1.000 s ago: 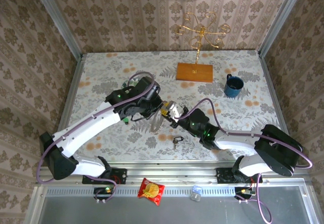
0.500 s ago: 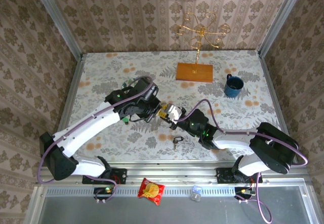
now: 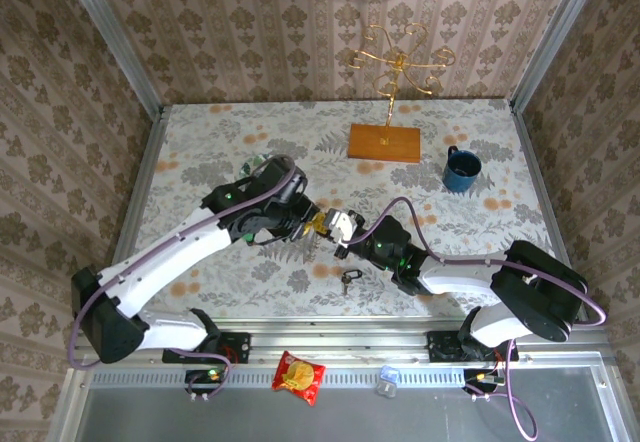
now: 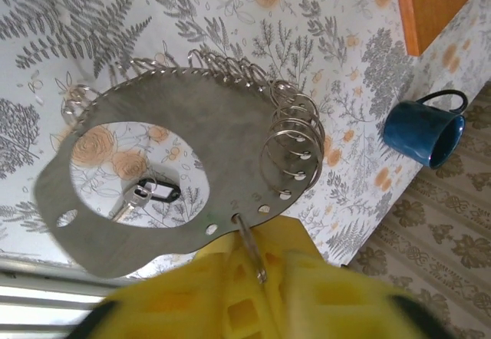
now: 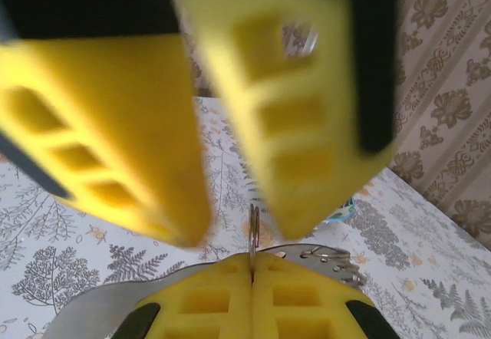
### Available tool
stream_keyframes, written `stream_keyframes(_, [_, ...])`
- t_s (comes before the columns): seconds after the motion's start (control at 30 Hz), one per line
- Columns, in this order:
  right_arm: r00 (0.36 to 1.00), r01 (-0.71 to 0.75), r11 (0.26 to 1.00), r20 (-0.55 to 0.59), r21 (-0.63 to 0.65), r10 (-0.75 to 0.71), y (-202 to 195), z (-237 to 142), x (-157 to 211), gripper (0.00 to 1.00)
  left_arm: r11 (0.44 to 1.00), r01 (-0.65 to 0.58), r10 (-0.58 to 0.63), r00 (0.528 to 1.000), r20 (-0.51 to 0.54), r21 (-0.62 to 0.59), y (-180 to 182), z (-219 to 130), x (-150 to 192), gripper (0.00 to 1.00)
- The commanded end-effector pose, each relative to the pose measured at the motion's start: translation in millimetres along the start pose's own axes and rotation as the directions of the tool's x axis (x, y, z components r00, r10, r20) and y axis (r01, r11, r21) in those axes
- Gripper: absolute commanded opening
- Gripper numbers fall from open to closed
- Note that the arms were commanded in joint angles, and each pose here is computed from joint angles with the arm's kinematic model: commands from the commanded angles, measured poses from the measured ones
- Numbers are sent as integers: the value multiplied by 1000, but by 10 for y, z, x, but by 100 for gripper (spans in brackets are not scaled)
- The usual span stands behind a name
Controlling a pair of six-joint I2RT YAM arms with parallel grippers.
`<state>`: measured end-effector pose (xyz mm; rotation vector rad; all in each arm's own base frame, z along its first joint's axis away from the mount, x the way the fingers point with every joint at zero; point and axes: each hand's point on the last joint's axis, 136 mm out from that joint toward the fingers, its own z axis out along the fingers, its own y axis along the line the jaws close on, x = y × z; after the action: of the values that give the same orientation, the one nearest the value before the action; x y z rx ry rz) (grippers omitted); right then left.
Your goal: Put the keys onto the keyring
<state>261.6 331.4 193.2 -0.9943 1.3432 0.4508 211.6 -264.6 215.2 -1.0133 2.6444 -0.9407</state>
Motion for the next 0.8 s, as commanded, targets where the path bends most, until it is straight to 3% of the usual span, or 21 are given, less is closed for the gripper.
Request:
stream_keyframes(0.0, [999, 21, 999, 32, 37, -22, -125, -20, -168, 0, 993, -99, 90, 985, 145, 60, -41, -210, -278, 65])
stream_keyframes(0.1, [1000, 26, 999, 8, 20, -26, -134, -103, -181, 0, 943, -325, 292, 910, 293, 68, -123, -375, -518, 68])
stream_keyframes(0.17, [1000, 25, 1000, -18, -2, -25, -124, -147, -160, 0, 861, -504, 446, 811, 379, 66, -251, -468, -611, 68])
stream_keyframes(0.2, [999, 24, 1000, -37, -18, -24, -109, -172, -135, 0, 791, -609, 536, 733, 418, 55, -321, -499, -625, 68])
stream_keyframes(0.27, [997, 29, 998, -67, -50, -32, -86, -216, -118, 0, 619, -785, 682, 559, 472, 35, -438, -499, -584, 67])
stream_keyframes(0.37, [993, 22, 995, -112, -98, -33, -73, -292, -105, 0, 296, -955, 832, 237, 502, -40, -463, -449, -450, 66])
stream_keyframes(0.47, [988, 13, 989, -151, -147, -35, -71, -400, -132, 0, -14, -989, 881, -82, 467, -147, -296, -359, -358, 63])
stream_keyframes(0.57, [982, 7, 982, -185, -188, -42, -61, -501, -131, 0, -313, -936, 819, -351, 453, -161, -101, -245, -136, 57])
stream_keyframes(0.67, [975, 9, 976, -214, -216, -56, -50, -561, -119, 0, -490, -861, 720, -489, 493, -137, 9, -177, 81, 51])
stream_keyframes(0.77, [969, 12, 970, -235, -242, -70, -14, -587, -87, 0, -584, -802, 633, -548, 547, -127, 48, -119, 235, 47])
